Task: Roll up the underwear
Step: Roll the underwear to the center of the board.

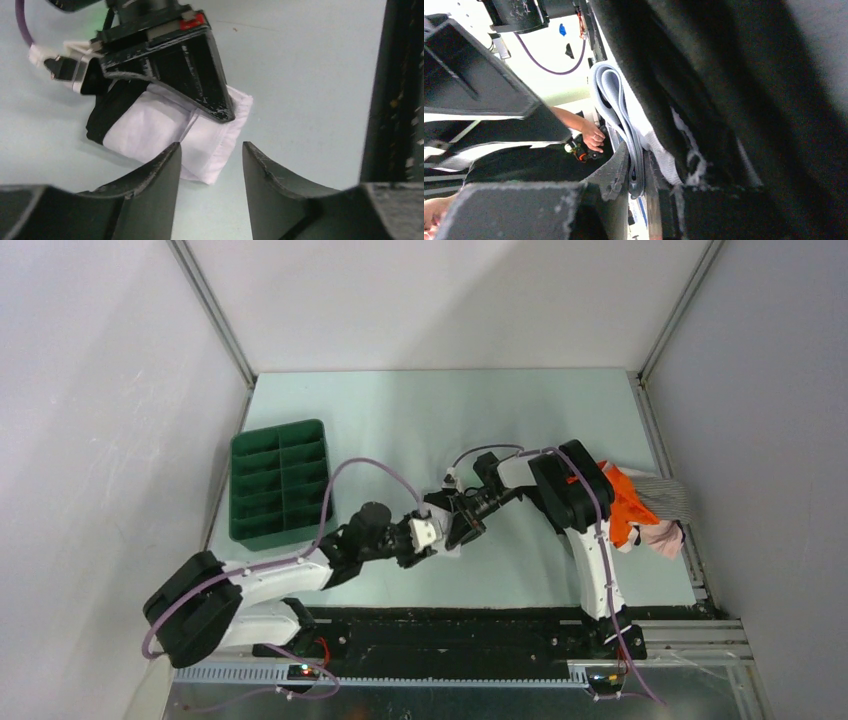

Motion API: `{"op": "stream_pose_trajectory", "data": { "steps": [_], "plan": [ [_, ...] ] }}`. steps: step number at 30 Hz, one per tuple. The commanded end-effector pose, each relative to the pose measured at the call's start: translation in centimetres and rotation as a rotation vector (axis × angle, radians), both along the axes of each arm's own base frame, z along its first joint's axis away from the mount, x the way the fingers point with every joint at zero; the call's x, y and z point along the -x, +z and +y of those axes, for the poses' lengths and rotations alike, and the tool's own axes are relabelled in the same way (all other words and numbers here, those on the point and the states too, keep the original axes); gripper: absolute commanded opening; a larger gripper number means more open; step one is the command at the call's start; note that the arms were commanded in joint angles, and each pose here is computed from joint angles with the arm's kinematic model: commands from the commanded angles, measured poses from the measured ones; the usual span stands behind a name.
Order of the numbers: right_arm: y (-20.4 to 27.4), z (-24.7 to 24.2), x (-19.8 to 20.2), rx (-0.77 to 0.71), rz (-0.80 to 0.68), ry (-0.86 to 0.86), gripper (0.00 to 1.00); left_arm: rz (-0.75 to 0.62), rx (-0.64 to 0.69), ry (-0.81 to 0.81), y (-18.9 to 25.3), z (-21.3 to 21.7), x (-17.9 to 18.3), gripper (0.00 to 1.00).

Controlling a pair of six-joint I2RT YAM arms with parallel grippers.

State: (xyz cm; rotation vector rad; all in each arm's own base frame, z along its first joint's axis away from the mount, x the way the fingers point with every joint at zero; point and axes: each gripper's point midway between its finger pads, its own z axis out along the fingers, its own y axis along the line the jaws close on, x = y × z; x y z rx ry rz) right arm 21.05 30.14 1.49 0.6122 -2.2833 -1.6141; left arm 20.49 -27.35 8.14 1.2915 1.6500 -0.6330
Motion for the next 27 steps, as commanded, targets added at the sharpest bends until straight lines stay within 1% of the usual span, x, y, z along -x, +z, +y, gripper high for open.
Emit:
{"op": "stream_pose_trajectory", "data": {
  "steps": [1, 2, 5, 9, 11, 14, 17, 22, 25, 27],
  "plan": [
    [-7.5, -2.7, 2.2, 0.321, 0.095, 0.015, 0.0, -0.393, -0.107, -0.123, -0.4, -0.3, -1.5, 0.56],
    [-7.5, -2.7, 2.2, 0.323, 0.099, 0.014, 0.0, -0.44, -0.089, -0.141, 0.1, -0.8, -1.5, 0.56],
    [-7.7, -2.7, 2.3, 0.327, 0.115, 0.015, 0.0, -0.539, -0.122, -0.233, -1.2, -1.4, -0.5, 0.56],
    [-7.6, -2.7, 2.3, 0.325, 0.111, 0.018, 0.0, -0.605, -0.169, -0.29, -2.5, -1.8, 0.3, 0.55],
    [-7.5, -2.6, 2.3, 0.322, 0.108, 0.022, 0.0, -0.617, -0.194, -0.294, -3.1, -1.8, 0.4, 0.54],
    [-7.4, -2.6, 2.3, 0.319, 0.104, 0.023, 0.0, -0.632, -0.235, -0.259, -3.7, -1.4, 0.2, 0.52],
    [-7.4, -2.6, 2.3, 0.316, 0.106, 0.024, 0.0, -0.628, -0.289, -0.244, -4.9, -0.3, 0.4, 0.51],
    [-7.4, -2.5, 2.3, 0.313, 0.107, 0.023, 0.0, -0.63, -0.381, -0.301, -7.9, 1.2, 2.0, 0.51],
    [-7.4, -2.5, 2.4, 0.313, 0.103, 0.027, 0.0, -0.633, -0.461, -0.276, -9.1, 1.3, 1.3, 0.51],
    [-7.4, -2.5, 2.4, 0.314, 0.102, 0.029, 0.0, -0.601, -0.52, -0.271, -10.5, 1.2, 0.9, 0.48]
  ]
}}
